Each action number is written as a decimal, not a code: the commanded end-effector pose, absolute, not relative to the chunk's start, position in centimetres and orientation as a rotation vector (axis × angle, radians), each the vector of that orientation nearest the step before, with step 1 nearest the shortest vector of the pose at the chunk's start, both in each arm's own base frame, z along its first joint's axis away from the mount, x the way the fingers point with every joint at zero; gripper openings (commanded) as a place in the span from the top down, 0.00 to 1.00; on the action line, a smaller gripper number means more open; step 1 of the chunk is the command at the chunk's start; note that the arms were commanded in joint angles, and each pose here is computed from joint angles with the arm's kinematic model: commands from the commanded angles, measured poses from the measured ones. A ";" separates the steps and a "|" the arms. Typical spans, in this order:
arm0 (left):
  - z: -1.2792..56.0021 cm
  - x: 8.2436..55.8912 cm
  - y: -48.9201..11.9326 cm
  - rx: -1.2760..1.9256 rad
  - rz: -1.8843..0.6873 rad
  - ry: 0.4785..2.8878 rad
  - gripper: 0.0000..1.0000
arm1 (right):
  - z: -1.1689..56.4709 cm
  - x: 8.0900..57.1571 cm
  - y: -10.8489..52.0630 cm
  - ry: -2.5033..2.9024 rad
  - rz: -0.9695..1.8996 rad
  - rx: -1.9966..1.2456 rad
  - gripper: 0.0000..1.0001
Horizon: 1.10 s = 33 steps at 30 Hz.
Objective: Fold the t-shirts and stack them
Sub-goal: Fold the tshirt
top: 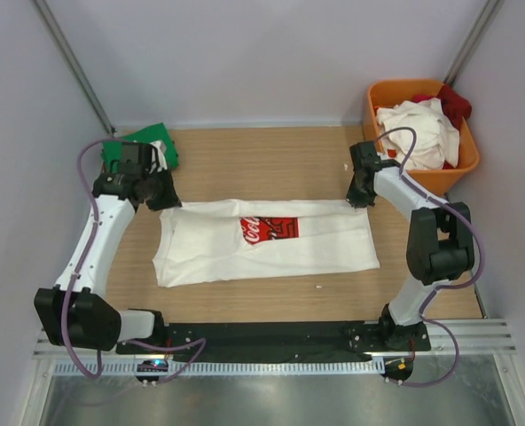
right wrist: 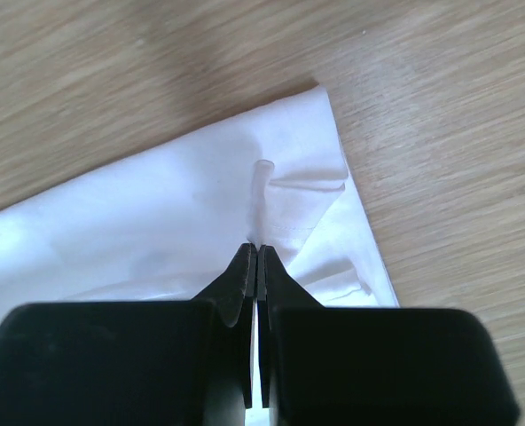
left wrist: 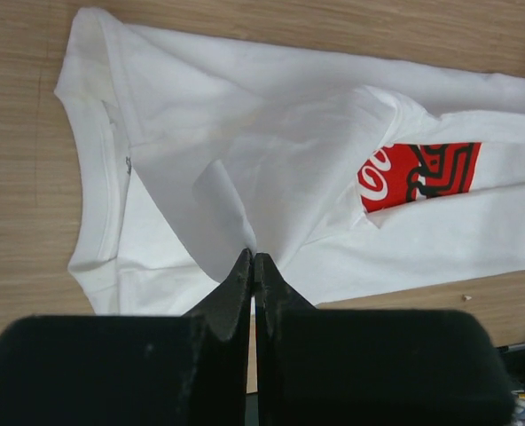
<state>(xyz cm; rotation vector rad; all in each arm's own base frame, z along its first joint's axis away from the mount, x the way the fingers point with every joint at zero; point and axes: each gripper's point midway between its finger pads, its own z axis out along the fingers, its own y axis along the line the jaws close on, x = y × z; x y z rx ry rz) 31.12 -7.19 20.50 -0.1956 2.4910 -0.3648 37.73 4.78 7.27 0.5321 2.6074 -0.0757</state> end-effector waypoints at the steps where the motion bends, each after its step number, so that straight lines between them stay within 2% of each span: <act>1: 20.1 29.5 -6.9 -0.187 -0.345 2.517 1.00 | 8.4 38.2 4.7 2.550 -0.061 0.527 0.99; 11: 15.9 25.3 -5.6 -0.299 -0.262 2.660 1.00 | 6.6 37.3 4.0 2.582 -0.124 0.529 0.99; 14: 14.6 24.1 -5.6 -0.313 -0.252 2.720 1.00 | 6.1 36.7 3.3 2.587 -0.179 0.534 0.95; 16: 14.1 23.2 -5.8 -0.313 -0.271 2.753 1.00 | 5.6 35.7 2.7 2.608 -0.225 0.530 0.79; 17: 14.0 22.6 -5.9 -0.316 -0.273 2.772 0.96 | 5.8 35.4 2.4 2.605 -0.243 0.522 0.71; 18: 14.1 22.3 -5.7 -0.324 -0.264 2.775 0.80 | 5.8 35.0 2.1 2.603 -0.258 0.524 0.36; 19: 14.6 21.9 -5.5 -0.333 -0.255 2.775 0.71 | 5.5 34.1 1.6 2.610 -0.293 0.530 0.25; 20: 15.4 21.8 -5.6 -0.339 -0.262 2.746 0.67 | 6.2 34.0 1.4 2.583 -0.300 0.536 0.20; 23: 18.7 22.2 -5.5 -0.359 -0.281 2.619 0.55 | 7.3 33.7 0.5 2.549 -0.349 0.543 0.18; 24: 19.5 22.5 -5.6 -0.371 -0.297 2.583 0.47 | 8.1 33.8 0.5 2.532 -0.343 0.546 0.18; 26: 20.4 23.5 -5.7 -0.373 -0.319 2.508 0.44 | 9.5 34.2 0.6 2.504 -0.320 0.556 0.19; 33: 15.5 26.1 -7.9 -0.438 -0.458 2.542 0.52 | 11.7 35.6 4.5 2.472 -0.063 0.525 0.30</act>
